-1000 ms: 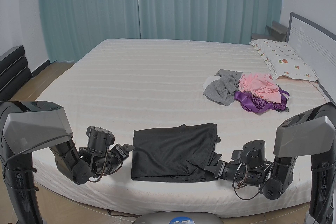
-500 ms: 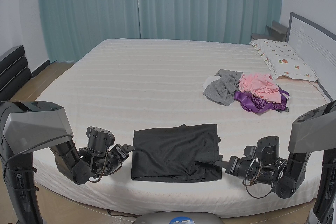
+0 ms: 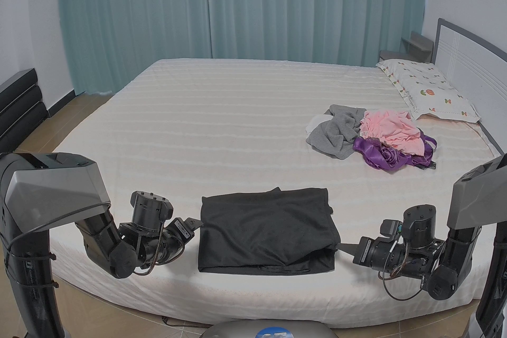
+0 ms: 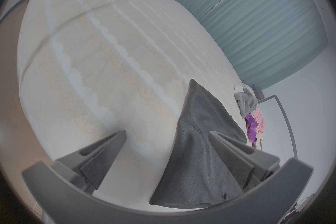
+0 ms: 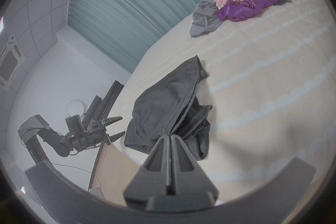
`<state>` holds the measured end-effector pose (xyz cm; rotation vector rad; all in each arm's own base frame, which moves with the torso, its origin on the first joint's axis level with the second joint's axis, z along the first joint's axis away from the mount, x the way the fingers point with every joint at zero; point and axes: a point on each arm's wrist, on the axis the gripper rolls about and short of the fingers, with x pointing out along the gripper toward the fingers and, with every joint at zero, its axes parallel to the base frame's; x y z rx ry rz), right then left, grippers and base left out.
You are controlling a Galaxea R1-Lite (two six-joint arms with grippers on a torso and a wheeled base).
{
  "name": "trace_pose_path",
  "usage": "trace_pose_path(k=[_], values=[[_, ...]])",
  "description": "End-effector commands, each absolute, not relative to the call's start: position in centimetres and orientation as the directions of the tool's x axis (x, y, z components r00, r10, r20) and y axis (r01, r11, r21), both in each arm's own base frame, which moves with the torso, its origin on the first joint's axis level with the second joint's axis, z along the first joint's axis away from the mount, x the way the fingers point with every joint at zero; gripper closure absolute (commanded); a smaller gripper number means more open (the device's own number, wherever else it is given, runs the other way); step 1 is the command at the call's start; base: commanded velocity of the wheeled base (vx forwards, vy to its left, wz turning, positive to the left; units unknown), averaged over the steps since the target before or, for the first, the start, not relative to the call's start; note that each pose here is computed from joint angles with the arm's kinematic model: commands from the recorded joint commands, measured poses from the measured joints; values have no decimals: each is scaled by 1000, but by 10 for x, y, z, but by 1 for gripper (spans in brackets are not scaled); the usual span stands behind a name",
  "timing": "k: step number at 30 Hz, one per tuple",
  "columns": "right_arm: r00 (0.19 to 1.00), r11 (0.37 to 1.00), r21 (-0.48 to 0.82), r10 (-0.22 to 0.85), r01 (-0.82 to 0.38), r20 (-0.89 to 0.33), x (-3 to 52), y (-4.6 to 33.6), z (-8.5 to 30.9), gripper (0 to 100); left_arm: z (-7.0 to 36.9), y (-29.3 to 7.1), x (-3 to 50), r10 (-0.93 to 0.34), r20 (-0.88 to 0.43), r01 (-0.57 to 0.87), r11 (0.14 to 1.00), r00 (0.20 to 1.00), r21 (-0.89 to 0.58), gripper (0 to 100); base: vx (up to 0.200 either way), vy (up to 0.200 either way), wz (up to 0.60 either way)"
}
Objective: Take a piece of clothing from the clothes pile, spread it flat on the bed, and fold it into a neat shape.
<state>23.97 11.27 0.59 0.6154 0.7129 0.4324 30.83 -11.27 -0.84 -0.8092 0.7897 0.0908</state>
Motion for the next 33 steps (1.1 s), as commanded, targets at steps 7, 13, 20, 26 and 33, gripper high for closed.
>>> trace_pose_path(k=[7, 13, 20, 26, 33], values=[[656, 779, 602, 549, -177, -517, 231, 102, -3, 100, -9, -111, 309, -211, -665, -363, 701, 716, -613, 0, 0, 0, 0], [649, 814, 552, 520, -180, -556, 235, 93, -15, 100, -9, -112, 309, -212, -665, -362, 702, 716, -613, 0, 0, 0, 0], [650, 820, 547, 510, -170, -563, 240, 92, -22, 0, -8, -112, 309, -212, -662, -361, 700, 719, -616, 0, 0, 0, 0], [681, 806, 563, 516, -182, -519, 245, 91, -17, 0, -4, -111, 309, -214, -654, -355, 697, 726, -623, 0, 0, 0, 0], [700, 784, 599, 519, -161, -491, 252, 92, -14, 0, -5, -109, 310, -208, -650, -359, 693, 731, -626, 0, 171, 0, 0]])
